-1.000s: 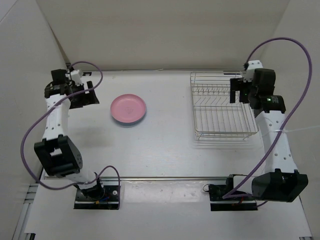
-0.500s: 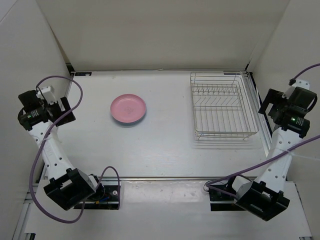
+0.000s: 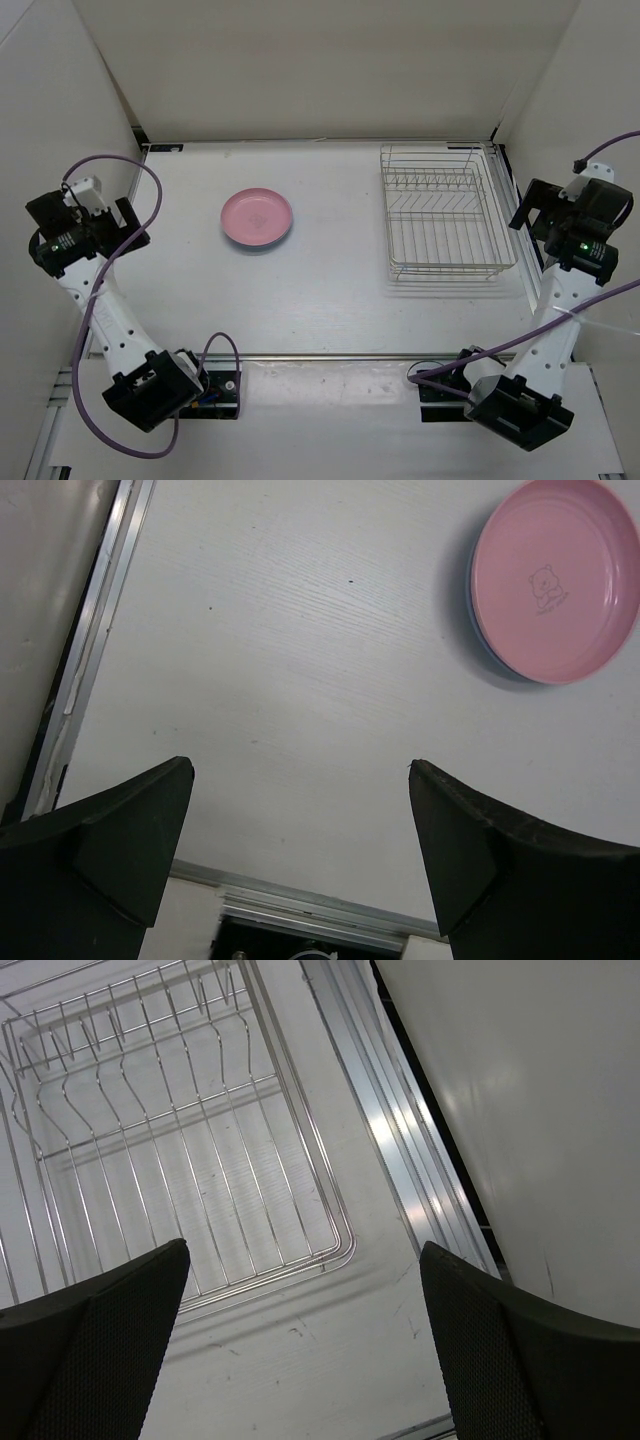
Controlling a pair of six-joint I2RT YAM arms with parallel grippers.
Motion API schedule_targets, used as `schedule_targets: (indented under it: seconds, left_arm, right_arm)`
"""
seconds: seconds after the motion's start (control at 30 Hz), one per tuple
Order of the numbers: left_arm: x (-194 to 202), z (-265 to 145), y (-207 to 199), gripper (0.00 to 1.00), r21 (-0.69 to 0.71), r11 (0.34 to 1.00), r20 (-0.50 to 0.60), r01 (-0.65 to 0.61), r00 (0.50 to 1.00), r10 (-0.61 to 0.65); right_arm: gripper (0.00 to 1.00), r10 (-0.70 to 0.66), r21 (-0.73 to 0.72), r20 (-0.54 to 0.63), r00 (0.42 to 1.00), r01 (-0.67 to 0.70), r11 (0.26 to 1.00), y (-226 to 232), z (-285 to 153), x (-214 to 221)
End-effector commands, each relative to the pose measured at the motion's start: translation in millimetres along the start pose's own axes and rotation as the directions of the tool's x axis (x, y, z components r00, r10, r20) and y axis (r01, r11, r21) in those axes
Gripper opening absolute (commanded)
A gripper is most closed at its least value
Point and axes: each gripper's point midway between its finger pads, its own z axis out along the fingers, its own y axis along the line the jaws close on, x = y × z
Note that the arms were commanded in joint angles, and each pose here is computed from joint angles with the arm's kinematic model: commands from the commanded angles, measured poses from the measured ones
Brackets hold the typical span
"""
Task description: Unload the plates from the dish rack
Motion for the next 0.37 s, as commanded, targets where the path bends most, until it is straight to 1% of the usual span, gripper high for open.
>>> schedule_targets:
  seconds: [0.0, 0.33]
  left_arm:
    - [-3.1, -10.0, -10.9, 1.0, 0.046, 0.999, 0.033, 0.008, 0.999, -0.01]
    - [-2.8, -8.1, -14.5, 1.0, 0.067, 0.997, 0.034, 0.026, 0.999, -0.028]
  right_arm:
    - [0.99, 0.021, -0.025, 0.001, 1.0, -0.021, 0.999, 5.7, -4.1, 2.7]
    - [0.99, 0.023, -0.016, -0.01, 1.0, -0.023, 1.0, 4.0, -2.3, 6.9]
